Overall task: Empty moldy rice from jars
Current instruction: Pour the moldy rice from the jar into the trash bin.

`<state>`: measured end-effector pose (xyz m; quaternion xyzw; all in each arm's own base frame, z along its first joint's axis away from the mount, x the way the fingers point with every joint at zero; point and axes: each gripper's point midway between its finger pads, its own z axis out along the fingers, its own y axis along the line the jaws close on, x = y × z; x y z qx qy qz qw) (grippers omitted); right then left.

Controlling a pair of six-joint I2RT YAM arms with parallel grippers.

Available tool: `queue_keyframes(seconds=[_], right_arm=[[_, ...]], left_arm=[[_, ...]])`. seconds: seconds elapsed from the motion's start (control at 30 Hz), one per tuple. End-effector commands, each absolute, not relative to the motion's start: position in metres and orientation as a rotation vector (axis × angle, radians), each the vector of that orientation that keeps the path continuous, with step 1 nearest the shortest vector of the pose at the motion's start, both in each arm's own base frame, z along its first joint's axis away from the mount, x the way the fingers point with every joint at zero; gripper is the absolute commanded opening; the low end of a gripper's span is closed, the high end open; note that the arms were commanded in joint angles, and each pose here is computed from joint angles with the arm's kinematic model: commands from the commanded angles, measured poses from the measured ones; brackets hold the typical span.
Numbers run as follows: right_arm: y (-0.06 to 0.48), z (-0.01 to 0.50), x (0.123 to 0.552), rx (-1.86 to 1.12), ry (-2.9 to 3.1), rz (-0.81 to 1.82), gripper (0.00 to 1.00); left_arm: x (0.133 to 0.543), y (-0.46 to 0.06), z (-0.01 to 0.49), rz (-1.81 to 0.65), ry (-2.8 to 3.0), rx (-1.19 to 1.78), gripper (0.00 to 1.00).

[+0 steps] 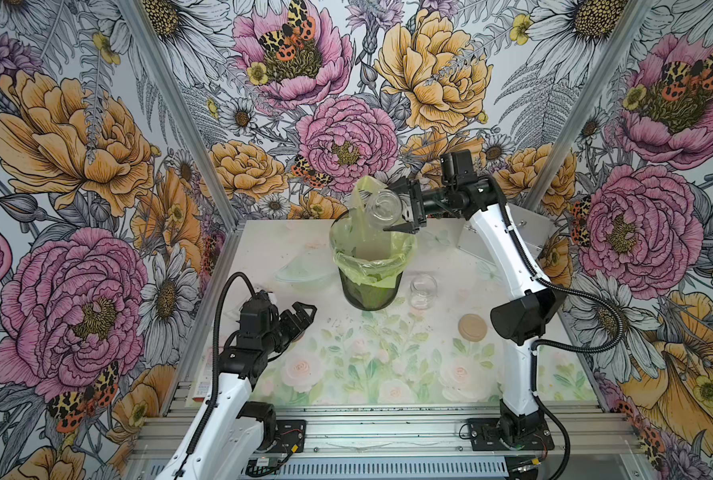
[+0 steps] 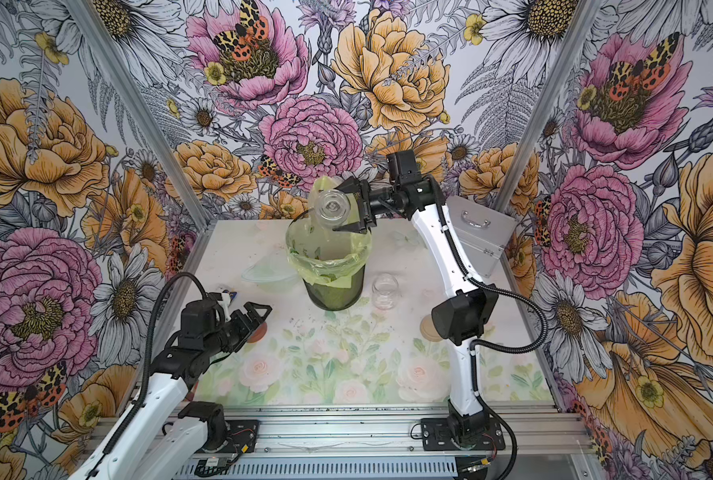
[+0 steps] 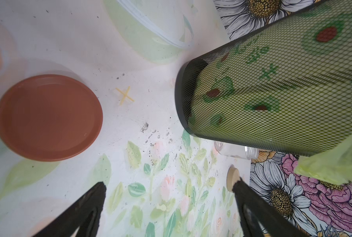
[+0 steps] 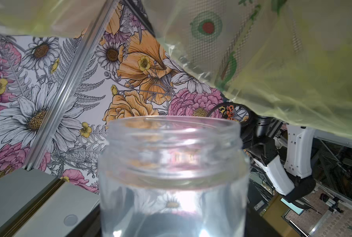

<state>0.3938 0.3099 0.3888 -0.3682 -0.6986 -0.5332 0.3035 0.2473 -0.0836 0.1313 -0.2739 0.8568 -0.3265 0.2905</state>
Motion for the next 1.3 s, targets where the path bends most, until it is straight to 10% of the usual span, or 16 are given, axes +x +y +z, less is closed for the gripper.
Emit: queue_keyframes(seconds=[0.0,1.27], right_arm=[[0.311,0.42,0.389,-0.903,-1.846,-1.48,0.0],[0.324,0.433,0.357,-0.916,-1.795,-1.379,0.0]], left_arm=[[0.246,-0.082,0.131,-0.885,2.268,-0.743,0.99],[0.235,-0.08,0.116,-0.904,2.252,-0.82,0.99]])
